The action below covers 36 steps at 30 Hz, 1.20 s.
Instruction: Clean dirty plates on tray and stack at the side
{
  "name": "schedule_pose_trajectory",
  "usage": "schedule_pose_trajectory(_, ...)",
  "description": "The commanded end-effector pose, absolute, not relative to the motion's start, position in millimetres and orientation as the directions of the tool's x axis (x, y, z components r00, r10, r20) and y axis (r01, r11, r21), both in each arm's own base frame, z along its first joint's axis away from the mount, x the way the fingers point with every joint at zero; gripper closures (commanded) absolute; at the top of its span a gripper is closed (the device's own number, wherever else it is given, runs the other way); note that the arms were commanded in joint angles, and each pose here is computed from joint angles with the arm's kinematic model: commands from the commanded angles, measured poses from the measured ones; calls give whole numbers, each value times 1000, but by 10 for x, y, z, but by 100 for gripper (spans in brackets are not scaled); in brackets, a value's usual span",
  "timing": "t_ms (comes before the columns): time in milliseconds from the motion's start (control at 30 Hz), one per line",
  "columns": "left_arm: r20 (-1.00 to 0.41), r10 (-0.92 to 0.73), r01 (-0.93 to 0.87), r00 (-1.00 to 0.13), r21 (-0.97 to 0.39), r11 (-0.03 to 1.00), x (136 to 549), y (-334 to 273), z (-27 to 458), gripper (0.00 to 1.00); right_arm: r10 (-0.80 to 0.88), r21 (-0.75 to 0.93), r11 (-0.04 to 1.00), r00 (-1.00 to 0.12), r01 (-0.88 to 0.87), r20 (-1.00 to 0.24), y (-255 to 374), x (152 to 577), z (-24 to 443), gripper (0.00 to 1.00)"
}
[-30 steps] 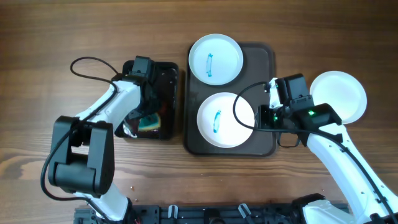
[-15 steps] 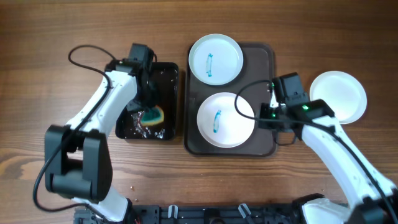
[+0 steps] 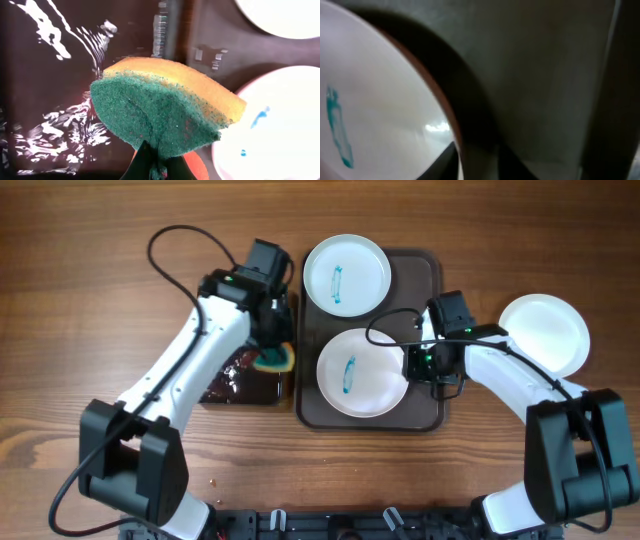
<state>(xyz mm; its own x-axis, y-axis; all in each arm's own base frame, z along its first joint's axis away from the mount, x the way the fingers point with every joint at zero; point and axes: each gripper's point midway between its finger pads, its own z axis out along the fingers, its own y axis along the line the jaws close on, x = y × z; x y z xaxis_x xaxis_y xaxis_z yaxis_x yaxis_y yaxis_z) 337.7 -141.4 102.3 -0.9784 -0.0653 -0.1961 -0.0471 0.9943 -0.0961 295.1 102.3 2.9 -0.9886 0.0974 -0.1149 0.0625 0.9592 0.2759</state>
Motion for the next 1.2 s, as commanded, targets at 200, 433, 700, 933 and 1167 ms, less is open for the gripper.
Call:
schedule_pose_trajectory(200,-320,95,185,-943,-264,947,3450,-2419,1131,96,103,272,960,-989,72,-104,1020,2955,-45,96)
schedule_pose_trajectory(433,-242,154,237,-958,-366,900,3374,-2823,753,96,103,256,963,-992,82,-68,1004,2930,-211,96)
schedule_pose_trajectory(700,-142,243,280,-960,-386,879,3160,-3181,91,96,102,253,964,-993,84,-59,1000,2911,-225,96)
schedule_pose_trajectory(933,-176,168,168,-970,16,986,3340,-2475,-150,96,103,252,964,-993,86,-57,999,2907,-225,96)
schedule_pose_trajectory(1167,-135,134,121,-982,104,987,3378,-2108,-169,96,104,252,964,-993,86,-57,999,2908,-225,96)
